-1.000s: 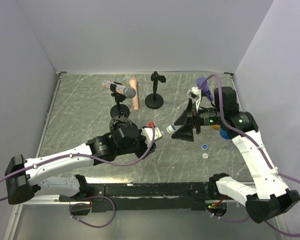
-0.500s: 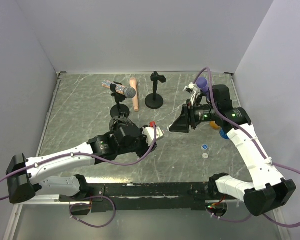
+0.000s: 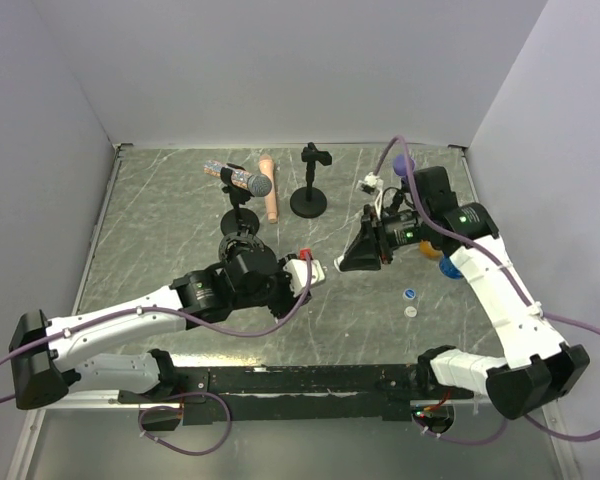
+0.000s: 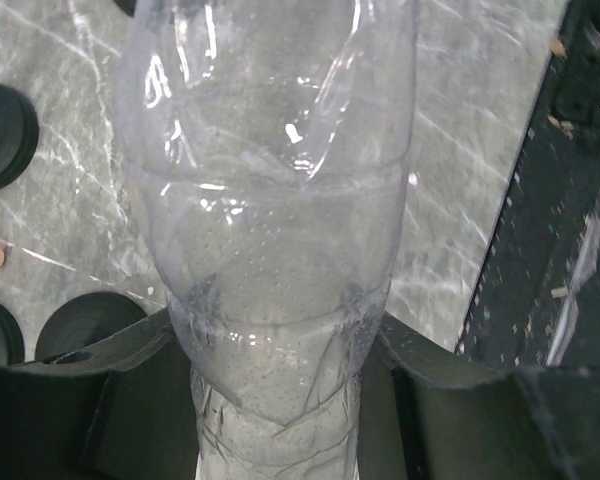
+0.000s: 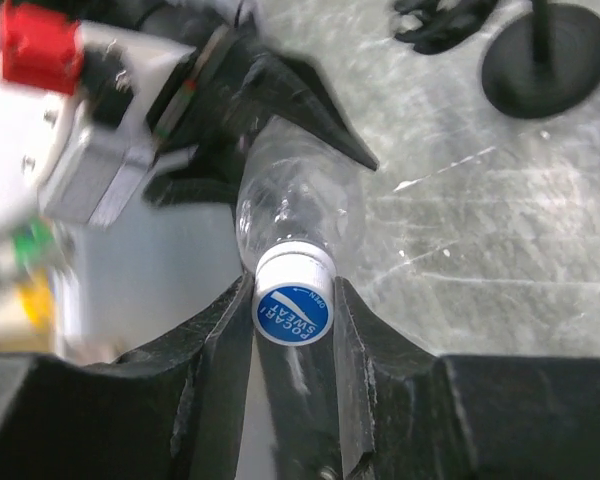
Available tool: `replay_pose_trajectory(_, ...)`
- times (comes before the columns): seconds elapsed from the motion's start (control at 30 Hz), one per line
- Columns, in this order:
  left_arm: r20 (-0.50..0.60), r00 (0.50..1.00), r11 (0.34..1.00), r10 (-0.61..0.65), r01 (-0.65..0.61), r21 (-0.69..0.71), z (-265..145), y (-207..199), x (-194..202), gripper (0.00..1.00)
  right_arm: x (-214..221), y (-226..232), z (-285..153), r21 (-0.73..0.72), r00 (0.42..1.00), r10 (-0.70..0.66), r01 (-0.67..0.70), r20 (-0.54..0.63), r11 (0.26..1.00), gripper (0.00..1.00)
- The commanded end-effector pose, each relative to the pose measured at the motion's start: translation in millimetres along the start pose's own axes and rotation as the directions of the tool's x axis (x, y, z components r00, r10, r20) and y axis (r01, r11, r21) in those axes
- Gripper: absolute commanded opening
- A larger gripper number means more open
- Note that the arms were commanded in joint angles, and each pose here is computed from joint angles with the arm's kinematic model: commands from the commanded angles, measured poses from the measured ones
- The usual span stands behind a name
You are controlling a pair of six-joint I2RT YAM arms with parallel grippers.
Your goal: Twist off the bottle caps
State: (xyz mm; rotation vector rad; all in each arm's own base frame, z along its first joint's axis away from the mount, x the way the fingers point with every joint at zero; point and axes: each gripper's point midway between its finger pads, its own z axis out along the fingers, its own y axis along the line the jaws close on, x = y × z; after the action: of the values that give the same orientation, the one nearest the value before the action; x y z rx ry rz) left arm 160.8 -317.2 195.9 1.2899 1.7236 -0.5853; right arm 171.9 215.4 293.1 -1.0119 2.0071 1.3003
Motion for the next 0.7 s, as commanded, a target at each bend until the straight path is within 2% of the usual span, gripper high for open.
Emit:
replay_pose_trajectory(0.0,0.060,0.985,0.982,0.164,-0.169,0.089,-16.4,-10.2,-13.4,0.27,8.1,66.2,-7.5,-0.265,0.912,-0.409,0.393,-0.005,0.880,0.06)
replay_pose_trajectory(0.13,0.026,0.976,0.975,0.216,-0.217,0.053,-22.4,-1.8,-4.8,0.27,25.6,59.9,-9.4,-0.254,0.705,-0.708,0.678,-0.039,0.690,0.05)
replay_pose_trajectory(0.27,0.016,0.970,0.968,0.242,-0.243,0.056,-22.7,-0.8,-2.4,0.27,38.8,43.1,-2.6,-0.246,0.419,-0.902,0.867,-0.106,0.433,0.03)
replay_pose_trajectory(0.4,-0.004,0.968,0.966,0.253,-0.252,0.055,-17.5,0.8,1.2,0.27,39.9,38.3,6.0,-0.284,0.217,-0.967,0.926,-0.137,0.248,0.03)
replay_pose_trajectory(0.43,-0.010,0.967,0.966,0.253,-0.252,0.054,-16.6,1.2,2.1,0.26,42.7,34.5,9.0,-0.298,0.145,-0.979,0.937,-0.146,0.183,0.03)
replay_pose_trajectory(0.5,-0.014,0.967,0.966,0.253,-0.252,0.051,-14.0,1.9,3.1,0.26,43.5,25.3,12.4,-0.296,-0.039,-0.985,0.955,-0.168,0.013,0.03)
replay_pose_trajectory(0.53,-0.013,0.967,0.967,0.253,-0.252,0.047,-13.4,2.4,3.1,0.26,44.6,16.2,14.4,-0.301,-0.154,-0.973,0.949,-0.173,-0.097,0.04)
replay_pose_trajectory(0.57,-0.010,0.969,0.968,0.246,-0.246,0.045,-11.8,1.9,3.3,0.26,44.1,11.6,15.4,-0.284,-0.229,-0.957,0.943,-0.175,-0.174,0.05)
replay_pose_trajectory(0.63,-0.013,0.974,0.974,0.224,-0.224,0.036,-11.2,2.3,5.7,0.26,41.7,4.8,19.6,-0.241,-0.323,-0.930,0.930,-0.177,-0.277,0.08)
replay_pose_trajectory(0.67,-0.014,0.978,0.978,0.209,-0.208,0.031,-10.8,2.6,6.9,0.26,40.5,6.0,19.4,-0.224,-0.324,-0.930,0.933,-0.176,-0.282,0.11)
